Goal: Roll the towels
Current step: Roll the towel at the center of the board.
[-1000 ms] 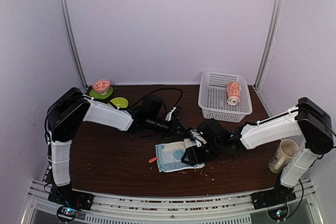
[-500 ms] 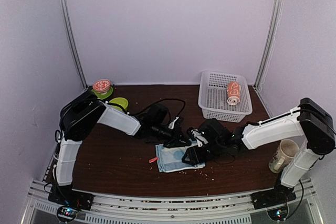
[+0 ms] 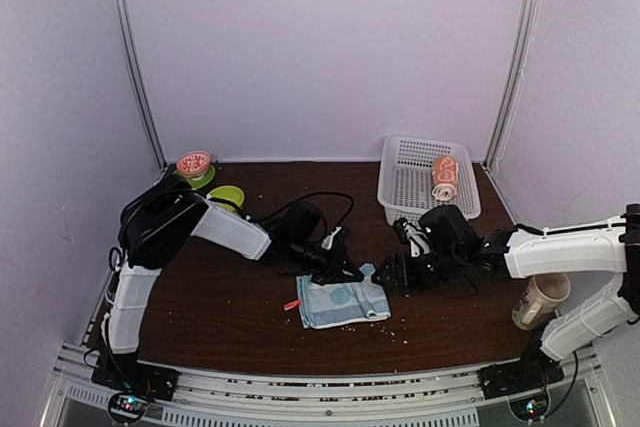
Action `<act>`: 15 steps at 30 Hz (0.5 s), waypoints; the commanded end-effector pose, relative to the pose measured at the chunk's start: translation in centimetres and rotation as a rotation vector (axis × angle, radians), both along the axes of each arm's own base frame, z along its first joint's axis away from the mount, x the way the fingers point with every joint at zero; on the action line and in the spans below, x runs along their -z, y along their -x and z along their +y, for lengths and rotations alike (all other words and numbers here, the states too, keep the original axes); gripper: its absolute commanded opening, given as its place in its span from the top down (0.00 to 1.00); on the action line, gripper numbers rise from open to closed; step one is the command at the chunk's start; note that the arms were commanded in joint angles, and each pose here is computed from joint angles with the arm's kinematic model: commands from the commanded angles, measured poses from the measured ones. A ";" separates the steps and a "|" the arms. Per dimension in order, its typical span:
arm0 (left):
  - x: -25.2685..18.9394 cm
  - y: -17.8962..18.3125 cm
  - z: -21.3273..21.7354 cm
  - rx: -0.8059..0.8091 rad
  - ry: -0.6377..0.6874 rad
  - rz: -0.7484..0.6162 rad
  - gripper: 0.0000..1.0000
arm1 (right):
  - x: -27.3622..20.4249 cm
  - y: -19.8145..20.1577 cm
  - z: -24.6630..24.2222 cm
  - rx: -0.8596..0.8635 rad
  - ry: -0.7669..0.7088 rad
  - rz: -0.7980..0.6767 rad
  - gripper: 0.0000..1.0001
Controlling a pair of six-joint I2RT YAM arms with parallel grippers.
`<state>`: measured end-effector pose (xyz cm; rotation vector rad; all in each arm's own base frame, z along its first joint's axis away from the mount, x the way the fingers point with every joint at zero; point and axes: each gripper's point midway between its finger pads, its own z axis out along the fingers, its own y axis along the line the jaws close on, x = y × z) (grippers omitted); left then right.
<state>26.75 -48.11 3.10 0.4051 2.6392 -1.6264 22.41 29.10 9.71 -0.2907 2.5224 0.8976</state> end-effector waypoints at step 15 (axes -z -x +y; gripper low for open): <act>0.3 1.1 2.2 0.006 -0.094 -0.039 1.00 | 7.4 0.8 0.8 0.031 -0.079 0.256 0.55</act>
